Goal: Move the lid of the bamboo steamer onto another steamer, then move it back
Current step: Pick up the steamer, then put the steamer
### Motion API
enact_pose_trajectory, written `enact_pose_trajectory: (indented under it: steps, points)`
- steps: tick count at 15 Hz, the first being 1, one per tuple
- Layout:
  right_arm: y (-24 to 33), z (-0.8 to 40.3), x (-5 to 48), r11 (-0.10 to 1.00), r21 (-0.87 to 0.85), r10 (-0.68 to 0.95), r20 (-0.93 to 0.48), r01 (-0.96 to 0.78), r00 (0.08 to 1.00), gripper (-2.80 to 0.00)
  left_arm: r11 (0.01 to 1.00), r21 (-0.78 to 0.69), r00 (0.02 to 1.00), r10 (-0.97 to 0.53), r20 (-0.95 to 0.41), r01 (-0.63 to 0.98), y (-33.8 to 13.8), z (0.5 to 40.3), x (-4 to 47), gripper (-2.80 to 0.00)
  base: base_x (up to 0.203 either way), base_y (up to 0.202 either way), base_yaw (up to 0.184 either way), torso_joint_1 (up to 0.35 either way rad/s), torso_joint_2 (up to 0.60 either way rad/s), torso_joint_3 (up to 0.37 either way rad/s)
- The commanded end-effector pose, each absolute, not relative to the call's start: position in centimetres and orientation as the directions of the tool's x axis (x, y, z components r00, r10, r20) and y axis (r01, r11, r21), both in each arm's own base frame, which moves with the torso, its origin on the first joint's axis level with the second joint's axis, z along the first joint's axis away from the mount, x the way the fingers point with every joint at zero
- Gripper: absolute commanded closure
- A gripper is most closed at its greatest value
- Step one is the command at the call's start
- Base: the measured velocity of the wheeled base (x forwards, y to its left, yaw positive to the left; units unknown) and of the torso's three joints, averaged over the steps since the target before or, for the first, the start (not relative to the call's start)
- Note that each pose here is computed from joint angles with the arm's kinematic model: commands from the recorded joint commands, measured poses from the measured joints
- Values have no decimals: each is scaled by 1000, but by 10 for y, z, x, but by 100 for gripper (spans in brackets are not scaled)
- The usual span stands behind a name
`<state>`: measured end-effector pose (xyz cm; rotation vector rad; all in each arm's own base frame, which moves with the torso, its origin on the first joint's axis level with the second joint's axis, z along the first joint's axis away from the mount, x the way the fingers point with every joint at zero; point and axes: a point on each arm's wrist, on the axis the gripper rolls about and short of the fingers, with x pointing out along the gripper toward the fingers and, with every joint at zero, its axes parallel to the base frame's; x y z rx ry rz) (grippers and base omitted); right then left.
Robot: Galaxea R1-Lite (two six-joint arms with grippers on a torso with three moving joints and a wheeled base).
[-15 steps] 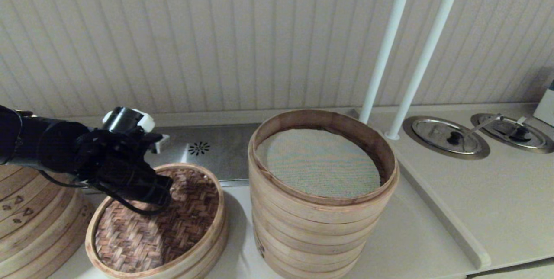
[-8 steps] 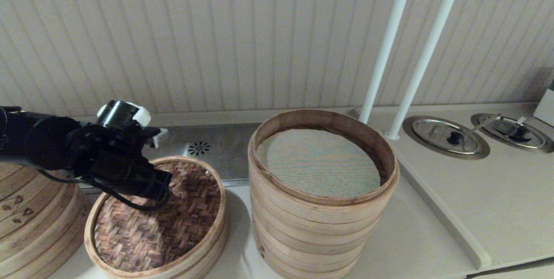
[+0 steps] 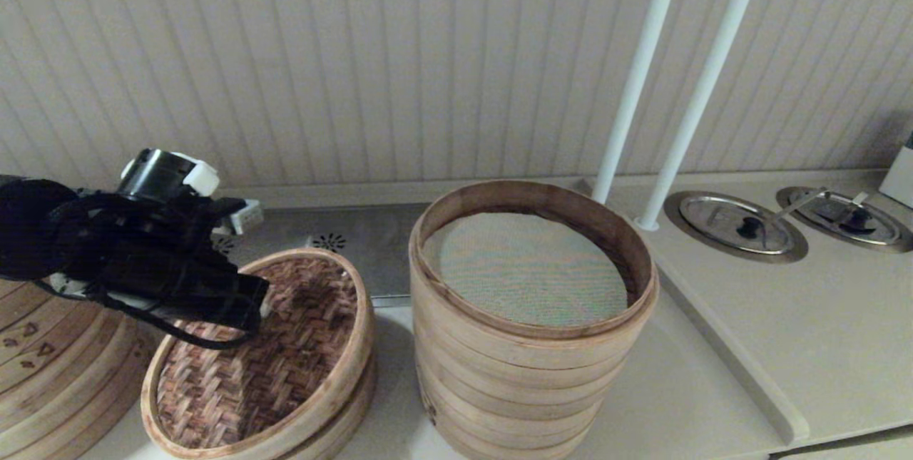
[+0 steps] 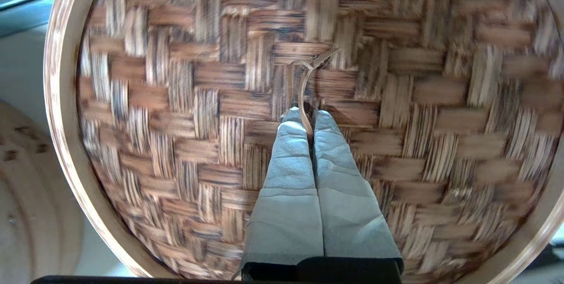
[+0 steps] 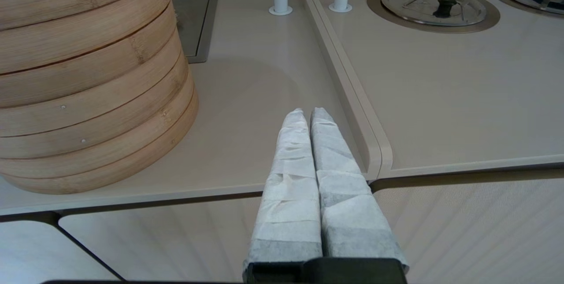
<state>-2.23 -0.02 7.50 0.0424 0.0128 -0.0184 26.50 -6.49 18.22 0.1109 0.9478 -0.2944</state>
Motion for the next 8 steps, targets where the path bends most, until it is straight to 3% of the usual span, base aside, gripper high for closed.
enact_pose_trajectory:
  steps: [1, 8]
  points:
    - [0, 74, -22, 999, 43, -18, -17, 19, 1000, 0, 951, -43, 573, -220, -790, 305, -63, 196, 255, 0, 0, 0, 0, 0, 0, 0]
    - [0, 74, -22, 999, 43, -18, -17, 19, 1000, 0, 952, -57, 692, -258, -674, 300, -51, 260, 230, 0, 0, 0, 0, 0, 0, 0]
